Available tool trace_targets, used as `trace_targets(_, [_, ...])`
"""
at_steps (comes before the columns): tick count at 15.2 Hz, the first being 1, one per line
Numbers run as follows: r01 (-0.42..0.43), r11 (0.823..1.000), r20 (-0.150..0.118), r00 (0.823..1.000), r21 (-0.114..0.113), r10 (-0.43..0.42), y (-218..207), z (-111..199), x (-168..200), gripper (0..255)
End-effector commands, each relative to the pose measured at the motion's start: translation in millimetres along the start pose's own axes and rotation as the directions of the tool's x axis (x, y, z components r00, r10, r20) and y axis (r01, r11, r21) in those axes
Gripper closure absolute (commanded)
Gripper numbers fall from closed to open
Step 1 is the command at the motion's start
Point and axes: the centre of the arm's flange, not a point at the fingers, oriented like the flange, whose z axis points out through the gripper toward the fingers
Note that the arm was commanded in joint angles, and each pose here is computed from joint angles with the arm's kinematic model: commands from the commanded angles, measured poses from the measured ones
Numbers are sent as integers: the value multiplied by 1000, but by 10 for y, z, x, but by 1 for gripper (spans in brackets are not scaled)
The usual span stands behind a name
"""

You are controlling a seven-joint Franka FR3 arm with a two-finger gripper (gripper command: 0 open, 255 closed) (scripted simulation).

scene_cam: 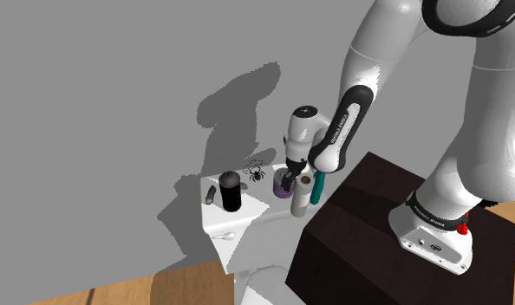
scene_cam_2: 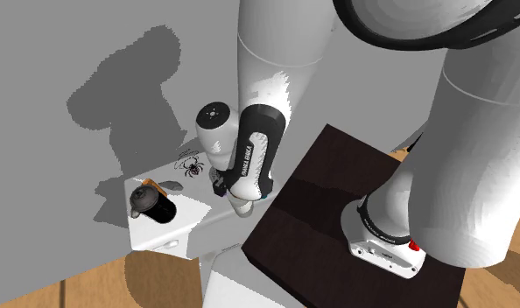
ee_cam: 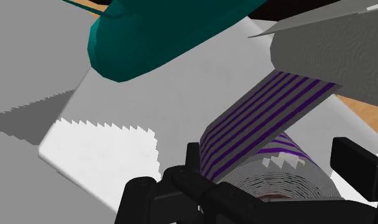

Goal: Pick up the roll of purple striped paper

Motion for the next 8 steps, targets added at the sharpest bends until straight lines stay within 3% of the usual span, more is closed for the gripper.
trace_targets(1, [0, 1000, -1, 1000, 0, 0, -2, 85, 16, 0])
trace_targets(2, [0, 1000, -1, 1000, 0, 0, -2, 85, 15, 0])
trace_targets(3, [0, 1000, -1, 1000, 0, 0, -9, 80, 11, 255])
trace_targets(8, [0, 1000, -1, 1000, 0, 0, -7, 78, 9, 255])
